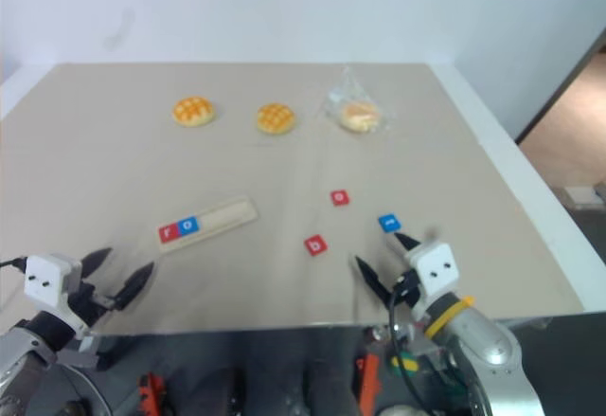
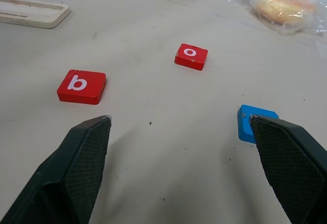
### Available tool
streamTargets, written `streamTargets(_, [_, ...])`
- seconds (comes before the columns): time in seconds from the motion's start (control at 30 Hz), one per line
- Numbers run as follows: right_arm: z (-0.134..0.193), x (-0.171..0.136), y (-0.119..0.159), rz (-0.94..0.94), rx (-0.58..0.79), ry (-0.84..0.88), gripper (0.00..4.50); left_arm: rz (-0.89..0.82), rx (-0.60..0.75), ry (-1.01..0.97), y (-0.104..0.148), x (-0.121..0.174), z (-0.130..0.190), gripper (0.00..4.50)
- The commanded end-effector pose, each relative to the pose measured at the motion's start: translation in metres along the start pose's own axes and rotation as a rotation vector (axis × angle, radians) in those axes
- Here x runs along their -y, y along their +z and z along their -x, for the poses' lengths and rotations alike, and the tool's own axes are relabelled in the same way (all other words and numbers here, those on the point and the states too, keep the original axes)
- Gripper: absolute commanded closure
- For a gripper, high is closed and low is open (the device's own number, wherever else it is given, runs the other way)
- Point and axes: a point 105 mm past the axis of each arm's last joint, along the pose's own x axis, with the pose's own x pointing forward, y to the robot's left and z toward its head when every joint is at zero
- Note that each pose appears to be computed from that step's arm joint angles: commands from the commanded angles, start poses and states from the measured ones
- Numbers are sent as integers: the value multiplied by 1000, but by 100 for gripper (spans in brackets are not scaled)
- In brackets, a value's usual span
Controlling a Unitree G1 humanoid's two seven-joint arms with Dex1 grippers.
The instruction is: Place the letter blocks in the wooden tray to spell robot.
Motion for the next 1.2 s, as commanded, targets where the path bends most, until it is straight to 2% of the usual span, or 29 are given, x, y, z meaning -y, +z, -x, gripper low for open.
streamTargets(0.03, [2, 0, 11, 33, 43, 31, 2, -22, 31, -98, 11, 16, 0, 0])
streamTargets(0.17, [3, -11, 11, 47, 43, 140, 2, -61, 38, -290, 15, 45, 1, 0])
streamTargets(0.43, [5, -29, 12, 72, 30, 314, 2, -86, 37, -457, 23, 65, 3, 0])
streamTargets(0.57, [6, -31, 14, 77, 31, 333, 2, -78, 33, -487, 23, 70, 3, 0])
streamTargets(0.67, [5, -28, 17, 76, 43, 299, 2, -63, 53, -410, 25, 61, -3, 0])
streamTargets(0.77, [2, -24, 22, 92, 64, 259, 2, -94, 78, -252, 33, 29, -17, 0])
streamTargets(0.87, [-8, -20, 33, 97, 100, 220, 2, -178, 93, -242, 48, 11, -40, 0])
streamTargets(1.03, [-26, -20, 46, 125, 123, 216, 2, -241, 82, -428, 67, 0, -78, 0])
streamTargets(1.2, [-42, -22, 71, 106, 237, 256, 2, -240, -29, -720, 73, 10, -101, 0])
